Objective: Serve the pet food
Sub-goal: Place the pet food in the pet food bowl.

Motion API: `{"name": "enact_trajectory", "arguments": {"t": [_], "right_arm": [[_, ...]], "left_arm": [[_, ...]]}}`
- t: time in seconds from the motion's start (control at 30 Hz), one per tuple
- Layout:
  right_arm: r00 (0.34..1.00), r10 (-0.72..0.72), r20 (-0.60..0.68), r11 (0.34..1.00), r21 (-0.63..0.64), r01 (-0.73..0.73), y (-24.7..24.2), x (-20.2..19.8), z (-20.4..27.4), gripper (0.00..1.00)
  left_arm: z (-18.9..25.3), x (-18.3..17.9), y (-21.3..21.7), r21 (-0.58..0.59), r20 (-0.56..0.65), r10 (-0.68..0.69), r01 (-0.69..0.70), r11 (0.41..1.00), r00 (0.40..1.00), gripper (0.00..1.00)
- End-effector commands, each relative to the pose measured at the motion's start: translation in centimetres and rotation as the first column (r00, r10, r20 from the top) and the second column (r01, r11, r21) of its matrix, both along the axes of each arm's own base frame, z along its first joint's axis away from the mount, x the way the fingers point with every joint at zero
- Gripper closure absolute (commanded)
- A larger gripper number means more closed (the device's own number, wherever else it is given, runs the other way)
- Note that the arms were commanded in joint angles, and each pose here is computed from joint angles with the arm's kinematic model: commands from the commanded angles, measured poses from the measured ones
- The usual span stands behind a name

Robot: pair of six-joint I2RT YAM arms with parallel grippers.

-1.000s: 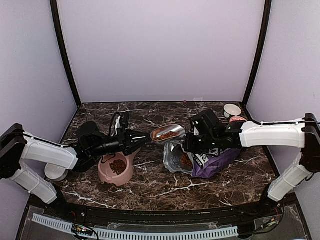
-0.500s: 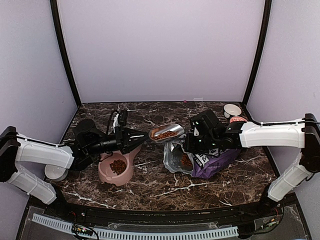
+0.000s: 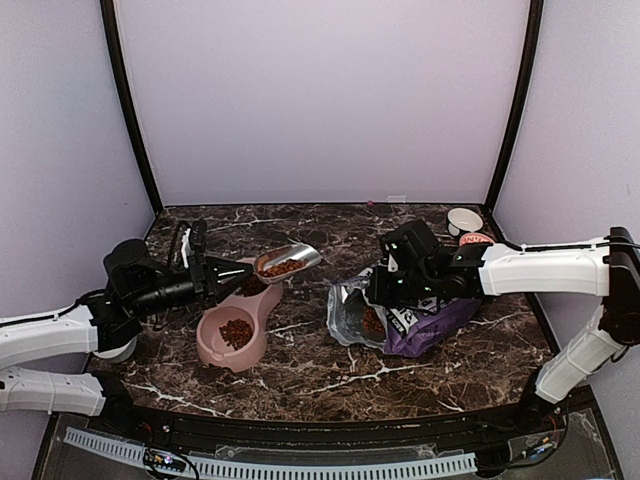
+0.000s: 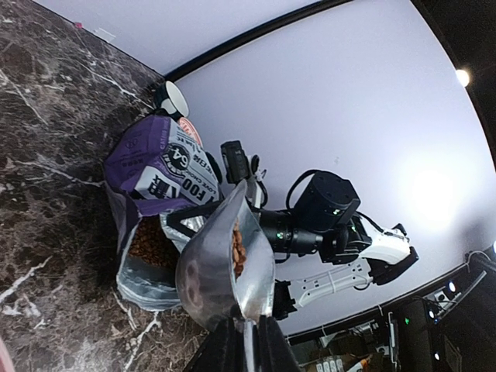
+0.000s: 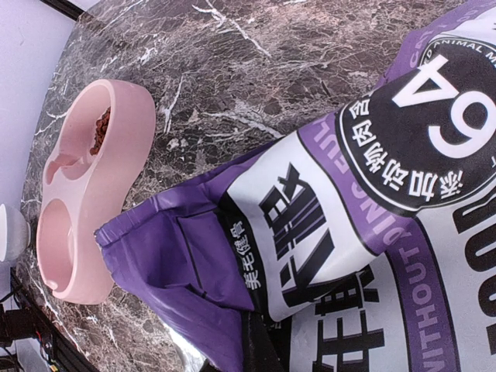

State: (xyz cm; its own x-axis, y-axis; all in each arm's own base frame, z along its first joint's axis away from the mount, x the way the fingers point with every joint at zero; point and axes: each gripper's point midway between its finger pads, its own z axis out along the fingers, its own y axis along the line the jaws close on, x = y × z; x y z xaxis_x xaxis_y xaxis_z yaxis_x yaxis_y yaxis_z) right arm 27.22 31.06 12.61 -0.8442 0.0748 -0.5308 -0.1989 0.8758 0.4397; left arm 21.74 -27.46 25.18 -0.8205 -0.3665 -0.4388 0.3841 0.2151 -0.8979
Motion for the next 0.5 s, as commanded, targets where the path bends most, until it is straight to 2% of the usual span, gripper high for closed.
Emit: {"name": "enact_trajectory", "arguments": {"t": [0.0, 0.47], "right_arm": [[0.999, -0.038, 0.007, 0.999, -0.012, 0.038, -0.8, 0.6, -0.6, 1.00], [0.999, -0.033, 0.005, 0.999, -0.008, 0.033, -0.6, 0.6, -0.7, 1.00]], "left_arm": [[-2.2, -0.1, 2.4, 0.103, -0.024, 0.075, -0.072, 0.992, 0.997, 1.00], [-3.2, -0.1, 6.8, 0.209, -0.028, 0.205, -0.195, 0.958, 0.978, 1.00]]}}
